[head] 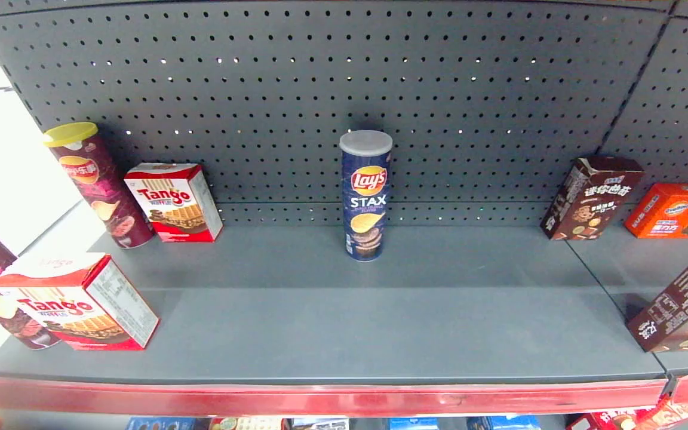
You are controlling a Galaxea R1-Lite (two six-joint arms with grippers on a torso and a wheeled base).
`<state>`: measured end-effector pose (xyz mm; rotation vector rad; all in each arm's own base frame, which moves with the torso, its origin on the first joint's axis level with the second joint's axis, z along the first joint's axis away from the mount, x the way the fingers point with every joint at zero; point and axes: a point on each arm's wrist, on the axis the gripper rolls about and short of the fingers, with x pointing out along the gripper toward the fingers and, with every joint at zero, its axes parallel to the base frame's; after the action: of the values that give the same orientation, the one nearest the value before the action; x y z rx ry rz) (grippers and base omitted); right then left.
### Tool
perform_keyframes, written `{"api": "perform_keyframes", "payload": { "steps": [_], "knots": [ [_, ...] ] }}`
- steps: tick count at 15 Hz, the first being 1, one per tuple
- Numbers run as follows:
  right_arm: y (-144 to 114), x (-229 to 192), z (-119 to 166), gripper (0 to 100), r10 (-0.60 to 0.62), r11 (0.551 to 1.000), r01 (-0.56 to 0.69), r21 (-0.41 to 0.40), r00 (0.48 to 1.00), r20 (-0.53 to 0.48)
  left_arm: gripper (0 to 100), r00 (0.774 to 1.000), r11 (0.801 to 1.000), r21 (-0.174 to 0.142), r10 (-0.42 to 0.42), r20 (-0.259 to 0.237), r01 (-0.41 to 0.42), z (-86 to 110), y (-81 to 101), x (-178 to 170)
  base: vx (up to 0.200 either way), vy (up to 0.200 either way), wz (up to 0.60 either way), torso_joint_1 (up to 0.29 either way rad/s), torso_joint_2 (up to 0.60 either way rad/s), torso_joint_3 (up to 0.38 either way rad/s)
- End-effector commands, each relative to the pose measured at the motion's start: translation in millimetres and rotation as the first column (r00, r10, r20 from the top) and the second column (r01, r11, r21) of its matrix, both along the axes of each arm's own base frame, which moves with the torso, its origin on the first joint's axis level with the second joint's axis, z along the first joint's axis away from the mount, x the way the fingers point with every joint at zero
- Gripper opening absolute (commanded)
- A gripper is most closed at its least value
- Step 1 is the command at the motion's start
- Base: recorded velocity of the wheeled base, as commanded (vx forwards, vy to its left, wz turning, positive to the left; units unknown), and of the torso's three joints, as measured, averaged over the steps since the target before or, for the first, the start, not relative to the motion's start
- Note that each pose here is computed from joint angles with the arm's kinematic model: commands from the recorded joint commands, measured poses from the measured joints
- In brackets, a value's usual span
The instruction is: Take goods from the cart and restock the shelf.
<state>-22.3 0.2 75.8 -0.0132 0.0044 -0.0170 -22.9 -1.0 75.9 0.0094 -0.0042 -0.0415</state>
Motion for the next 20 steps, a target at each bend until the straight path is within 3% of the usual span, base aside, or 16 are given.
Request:
{"api": "perform_keyframes", "payload": {
  "steps": [1, 7, 20],
  "knots": [
    [0.0, 0.1, 0.2, 100, 0.0, 1.0, 0.0, -0.001, 1.0, 0.0, 100, 1.0, 1.0, 0.0, 0.0, -0.001, 0.0, -0.1, 0.0, 0.1, 0.0, 0.0, 0.0, 0.0, 0.0, 0.0],
    [0.0, 0.1, 0.2, 100, 0.0, 1.0, 0.0, -0.002, 1.0, 0.0, 100, 1.0, 1.0, 0.0, 0.0, -0.001, 0.0, -0.1, 0.0, 0.1, 0.0, 0.0, 0.0, 0.0, 0.0, 0.0],
    [0.0, 0.0, 0.1, 100, -0.001, 1.0, 0.001, 0.002, 1.0, 0.001, 100, 1.0, 1.0, 0.0, 0.0, -0.001, 0.0, -0.1, 0.0, 0.1, 0.0, 0.0, 0.55, 0.005, 0.0, 0.001]
  ]
}}
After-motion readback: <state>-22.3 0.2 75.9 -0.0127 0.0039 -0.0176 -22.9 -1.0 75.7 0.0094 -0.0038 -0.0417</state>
